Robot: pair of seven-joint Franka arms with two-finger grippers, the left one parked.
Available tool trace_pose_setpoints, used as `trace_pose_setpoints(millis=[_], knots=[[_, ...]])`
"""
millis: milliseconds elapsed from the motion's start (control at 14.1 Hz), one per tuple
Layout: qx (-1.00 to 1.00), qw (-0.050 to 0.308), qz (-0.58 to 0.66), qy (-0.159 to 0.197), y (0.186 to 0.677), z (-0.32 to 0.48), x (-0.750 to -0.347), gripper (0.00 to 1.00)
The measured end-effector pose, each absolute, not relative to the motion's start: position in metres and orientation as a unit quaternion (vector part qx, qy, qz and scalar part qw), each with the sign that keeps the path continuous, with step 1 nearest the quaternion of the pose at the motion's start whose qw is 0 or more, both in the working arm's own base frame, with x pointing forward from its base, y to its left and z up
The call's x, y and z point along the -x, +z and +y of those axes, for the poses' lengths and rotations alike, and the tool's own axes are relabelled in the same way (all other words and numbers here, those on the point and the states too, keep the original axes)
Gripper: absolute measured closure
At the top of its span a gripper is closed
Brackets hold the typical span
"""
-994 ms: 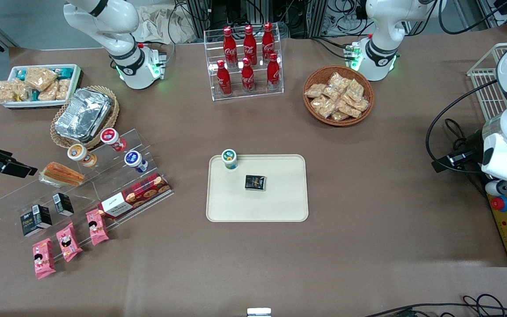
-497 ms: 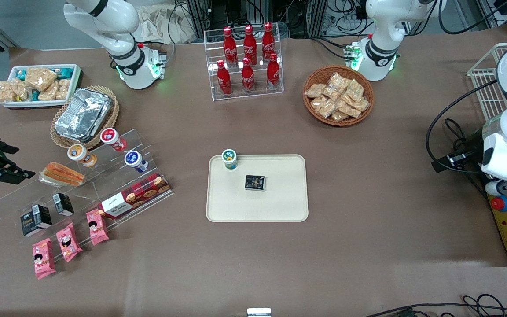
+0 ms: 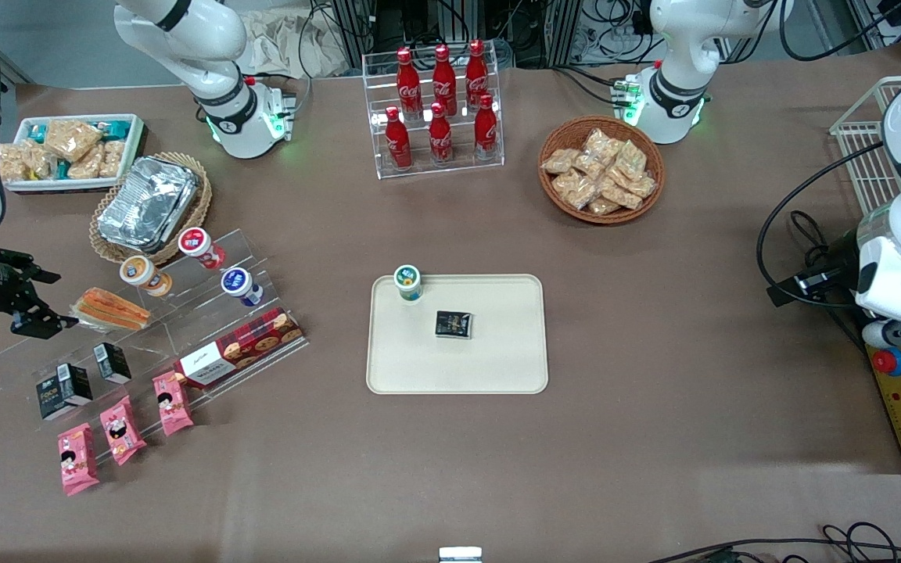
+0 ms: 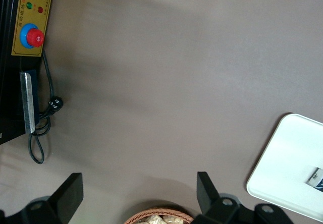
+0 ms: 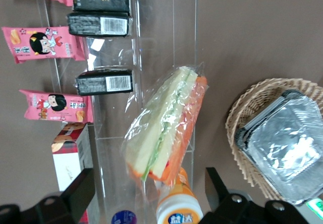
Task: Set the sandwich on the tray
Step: 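Lower the open right gripper around the wrapped triangular sandwich, then close the right gripper on the sandwich and lift it off the rack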
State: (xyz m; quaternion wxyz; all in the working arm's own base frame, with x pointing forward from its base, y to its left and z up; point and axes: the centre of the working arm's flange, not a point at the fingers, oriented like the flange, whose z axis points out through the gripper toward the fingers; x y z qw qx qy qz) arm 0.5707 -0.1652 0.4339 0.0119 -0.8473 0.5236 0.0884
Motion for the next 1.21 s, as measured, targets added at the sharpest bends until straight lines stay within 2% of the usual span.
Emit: trace_pose_setpoints(millis=[213, 994, 1207], knots=[[0.827, 0.019, 0.555, 0.084, 0.415, -0.170, -0.567, 0.03], [0.785, 0.033, 0.608, 0.111, 0.370, -0.177, -0.555, 0.04], [0.785, 0.034, 0.609, 0.113, 0.367, -0.178, -0.555, 0.35]])
